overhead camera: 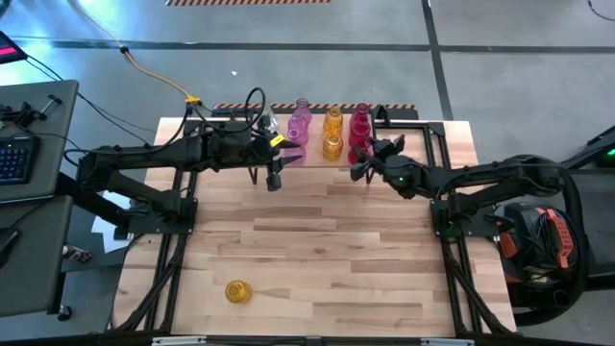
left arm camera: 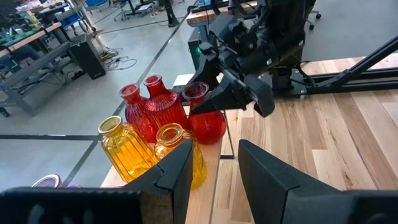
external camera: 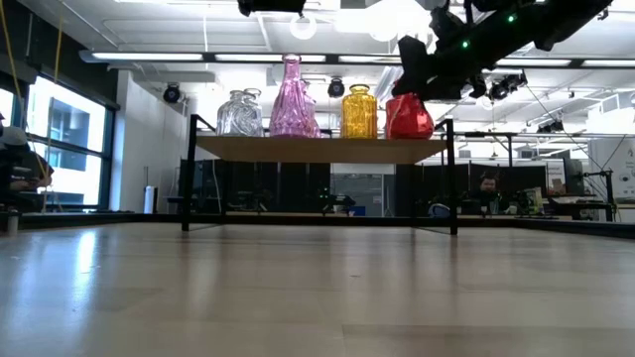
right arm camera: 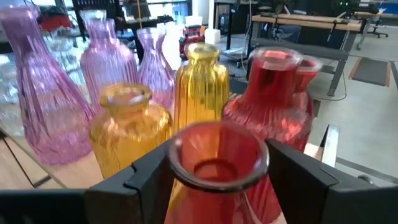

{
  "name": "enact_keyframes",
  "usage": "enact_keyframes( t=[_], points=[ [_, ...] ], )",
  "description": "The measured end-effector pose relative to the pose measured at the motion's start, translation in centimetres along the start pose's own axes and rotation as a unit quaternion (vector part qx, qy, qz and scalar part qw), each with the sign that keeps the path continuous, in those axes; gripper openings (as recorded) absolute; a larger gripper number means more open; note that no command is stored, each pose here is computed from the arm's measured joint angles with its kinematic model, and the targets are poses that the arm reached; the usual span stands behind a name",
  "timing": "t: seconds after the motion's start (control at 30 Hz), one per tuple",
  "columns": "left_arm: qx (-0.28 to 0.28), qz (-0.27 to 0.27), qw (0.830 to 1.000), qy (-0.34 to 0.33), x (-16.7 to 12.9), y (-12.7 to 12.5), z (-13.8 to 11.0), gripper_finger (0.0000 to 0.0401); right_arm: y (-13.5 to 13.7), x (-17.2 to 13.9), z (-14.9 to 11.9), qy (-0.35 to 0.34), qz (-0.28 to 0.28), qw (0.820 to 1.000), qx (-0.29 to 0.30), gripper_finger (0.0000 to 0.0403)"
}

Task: Sort vases onto shelf
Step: Put the red vase on the shelf aligned with the other red vase

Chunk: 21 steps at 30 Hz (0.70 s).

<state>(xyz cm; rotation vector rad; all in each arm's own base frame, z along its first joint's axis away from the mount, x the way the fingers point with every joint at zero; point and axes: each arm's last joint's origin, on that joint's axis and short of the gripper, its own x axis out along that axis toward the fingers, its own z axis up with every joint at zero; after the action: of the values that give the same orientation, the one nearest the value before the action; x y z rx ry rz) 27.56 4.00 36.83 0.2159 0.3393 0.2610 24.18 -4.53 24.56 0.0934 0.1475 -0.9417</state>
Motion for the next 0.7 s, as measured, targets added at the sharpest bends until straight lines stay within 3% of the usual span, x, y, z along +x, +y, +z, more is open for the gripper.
enact_keyframes(
  t=[0.7],
  points=[
    [0.000, 0.000, 1.000, 0.000, 0.0, 0.0, 0.0, 0.0120, -1.1, -1.5, 2.3, -0.040, 0.016, 0.999, 0.007, 0.0226]
  ],
)
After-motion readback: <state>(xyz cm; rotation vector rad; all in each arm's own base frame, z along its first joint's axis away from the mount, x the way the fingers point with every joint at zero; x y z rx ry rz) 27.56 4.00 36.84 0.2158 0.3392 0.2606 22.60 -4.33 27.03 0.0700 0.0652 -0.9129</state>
